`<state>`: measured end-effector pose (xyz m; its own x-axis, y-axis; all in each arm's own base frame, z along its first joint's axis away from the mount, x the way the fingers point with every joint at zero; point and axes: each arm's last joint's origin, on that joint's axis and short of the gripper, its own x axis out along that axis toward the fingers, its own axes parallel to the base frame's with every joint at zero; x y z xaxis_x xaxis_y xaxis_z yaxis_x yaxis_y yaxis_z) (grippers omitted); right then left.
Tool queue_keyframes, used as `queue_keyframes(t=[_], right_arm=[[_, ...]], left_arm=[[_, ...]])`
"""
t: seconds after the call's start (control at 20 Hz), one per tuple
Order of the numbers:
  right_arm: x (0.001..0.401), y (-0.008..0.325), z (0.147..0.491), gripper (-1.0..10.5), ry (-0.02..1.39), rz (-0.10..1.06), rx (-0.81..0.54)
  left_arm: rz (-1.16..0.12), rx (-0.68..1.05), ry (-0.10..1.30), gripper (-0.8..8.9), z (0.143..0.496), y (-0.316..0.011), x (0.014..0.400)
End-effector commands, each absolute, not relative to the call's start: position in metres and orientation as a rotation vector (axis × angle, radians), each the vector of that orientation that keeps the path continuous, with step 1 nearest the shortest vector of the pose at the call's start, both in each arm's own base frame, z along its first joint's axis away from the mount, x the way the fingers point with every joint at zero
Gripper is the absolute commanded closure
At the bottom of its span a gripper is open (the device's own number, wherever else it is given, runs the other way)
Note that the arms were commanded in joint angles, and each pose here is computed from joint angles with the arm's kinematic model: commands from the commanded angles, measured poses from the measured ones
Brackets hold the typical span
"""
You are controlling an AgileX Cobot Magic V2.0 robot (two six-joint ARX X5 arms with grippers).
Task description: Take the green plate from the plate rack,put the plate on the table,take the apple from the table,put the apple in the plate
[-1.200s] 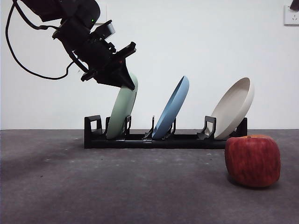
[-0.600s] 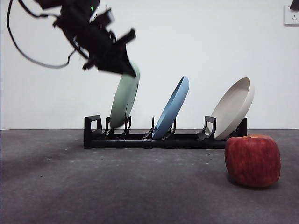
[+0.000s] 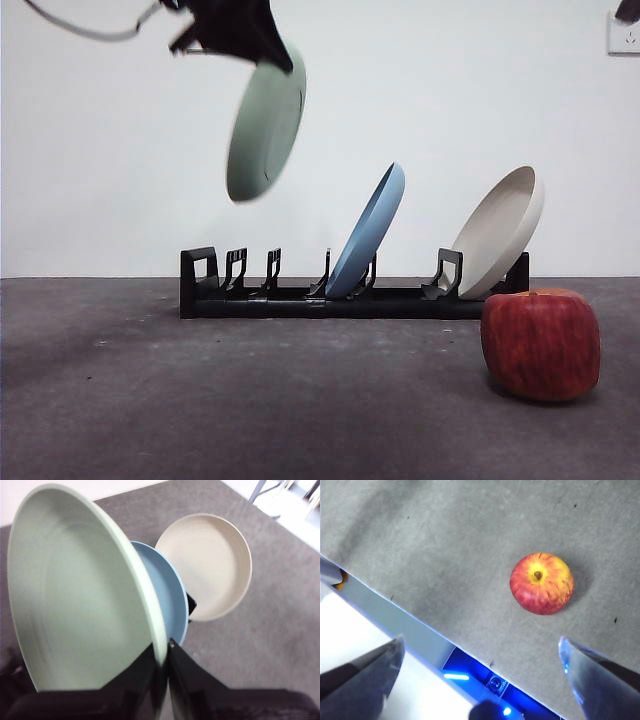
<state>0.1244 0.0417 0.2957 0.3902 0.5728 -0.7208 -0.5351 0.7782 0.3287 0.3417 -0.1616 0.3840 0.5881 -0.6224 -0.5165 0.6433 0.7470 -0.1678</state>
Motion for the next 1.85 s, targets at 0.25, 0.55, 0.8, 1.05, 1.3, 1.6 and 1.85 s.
queue_keyframes(t=[0.25,0.55,0.8,1.05,1.3,1.6,1.85], right_arm=[[0.125,0.042,0.297,2.6,0.917,0.705,0.045],[0.125,0.042,0.297,2.6,0.916,0.706,0.045],[0.125,0.042,0.297,2.6,0.916,0.706,0.044],[0.125,0.042,0.297,2.6,0.917,0.705,0.048],[0.125,0.042,0.297,2.6,0.918,0.705,0.049],[0.125,0.042,0.297,2.6,0.918,0.705,0.049],[0.125,0.042,0.297,2.6,0.918,0.705,0.049]], left_arm=[[-0.685,0.363,0.551,8.20,0.419,-0.167,0.275],[-0.685,0.599,0.705,8.19,0.408,-0.192,0.231],[-0.681,0.785,0.721,8.19,0.390,-0.226,0.196],[-0.671,0.923,0.768,8.19,0.352,-0.246,0.172],[-0.657,1.024,0.773,8.19,0.294,-0.258,0.159],[-0.652,1.085,0.748,8.19,0.227,-0.265,0.149],[-0.647,1.116,0.718,8.19,0.190,-0.268,0.148]])
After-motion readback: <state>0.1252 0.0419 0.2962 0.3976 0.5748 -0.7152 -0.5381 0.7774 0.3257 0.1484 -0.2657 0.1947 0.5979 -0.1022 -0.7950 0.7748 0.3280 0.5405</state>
